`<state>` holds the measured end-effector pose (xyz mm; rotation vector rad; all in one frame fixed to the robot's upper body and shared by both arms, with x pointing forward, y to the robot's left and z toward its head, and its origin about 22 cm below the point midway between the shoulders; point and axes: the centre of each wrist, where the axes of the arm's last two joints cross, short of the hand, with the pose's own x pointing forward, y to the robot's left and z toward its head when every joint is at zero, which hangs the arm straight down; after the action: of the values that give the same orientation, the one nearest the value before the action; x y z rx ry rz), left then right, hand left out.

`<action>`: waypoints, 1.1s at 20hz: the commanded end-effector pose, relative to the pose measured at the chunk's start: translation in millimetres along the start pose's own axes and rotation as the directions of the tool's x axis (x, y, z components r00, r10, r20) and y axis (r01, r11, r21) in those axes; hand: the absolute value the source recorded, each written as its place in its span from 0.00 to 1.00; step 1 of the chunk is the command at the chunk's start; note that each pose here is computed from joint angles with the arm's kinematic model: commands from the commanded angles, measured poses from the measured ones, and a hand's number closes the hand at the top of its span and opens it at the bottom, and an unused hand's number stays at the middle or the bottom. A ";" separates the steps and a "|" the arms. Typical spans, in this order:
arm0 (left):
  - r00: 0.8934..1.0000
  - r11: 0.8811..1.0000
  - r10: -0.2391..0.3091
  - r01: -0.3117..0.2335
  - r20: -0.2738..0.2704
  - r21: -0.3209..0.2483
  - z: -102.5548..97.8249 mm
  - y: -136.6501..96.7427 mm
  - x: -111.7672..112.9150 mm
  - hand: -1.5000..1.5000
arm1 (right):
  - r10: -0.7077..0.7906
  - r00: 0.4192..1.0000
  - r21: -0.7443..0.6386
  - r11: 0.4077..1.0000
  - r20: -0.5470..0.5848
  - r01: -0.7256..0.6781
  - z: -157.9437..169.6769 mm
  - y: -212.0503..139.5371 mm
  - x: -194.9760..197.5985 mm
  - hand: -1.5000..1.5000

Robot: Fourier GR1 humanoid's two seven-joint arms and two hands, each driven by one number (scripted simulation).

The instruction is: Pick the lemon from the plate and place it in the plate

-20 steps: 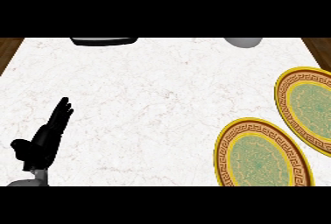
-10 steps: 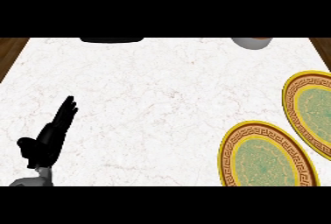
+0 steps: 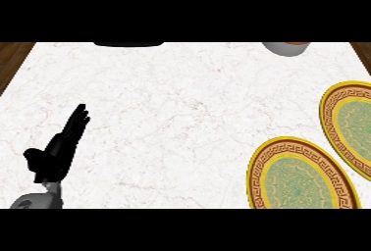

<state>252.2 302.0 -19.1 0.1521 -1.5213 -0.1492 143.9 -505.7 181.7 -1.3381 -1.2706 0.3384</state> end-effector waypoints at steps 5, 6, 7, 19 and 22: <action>1.000 1.000 -0.010 0.010 0.005 0.000 9.8 23.0 -2.7 0.50 | -0.035 0.999 0.039 0.999 -0.003 0.035 -52.2 62.6 46.4 1.00; 1.000 1.000 0.005 -0.005 0.015 -0.008 -1.6 -0.4 5.3 0.50 | -0.025 0.999 0.054 0.998 0.037 0.023 -42.0 95.5 41.5 1.00; 1.000 1.000 0.007 -0.007 0.005 0.000 -6.3 -17.6 5.3 0.50 | -0.029 1.000 0.082 0.996 0.005 0.029 -44.3 85.7 35.7 1.00; 1.000 1.000 0.006 -0.006 0.007 0.000 -4.0 -0.9 8.9 0.50 | -0.225 0.949 -0.007 0.973 -0.221 0.229 -88.6 134.5 39.9 0.00; 1.000 1.000 -0.010 0.010 -0.004 0.010 6.9 2.9 -9.7 0.50 | -0.281 0.931 -0.020 0.959 -0.234 0.284 -94.9 146.7 53.5 0.00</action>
<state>254.3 300.0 -19.0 0.1501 -1.5193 -0.1501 299.4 -465.2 108.3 -1.1608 -1.2285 0.0422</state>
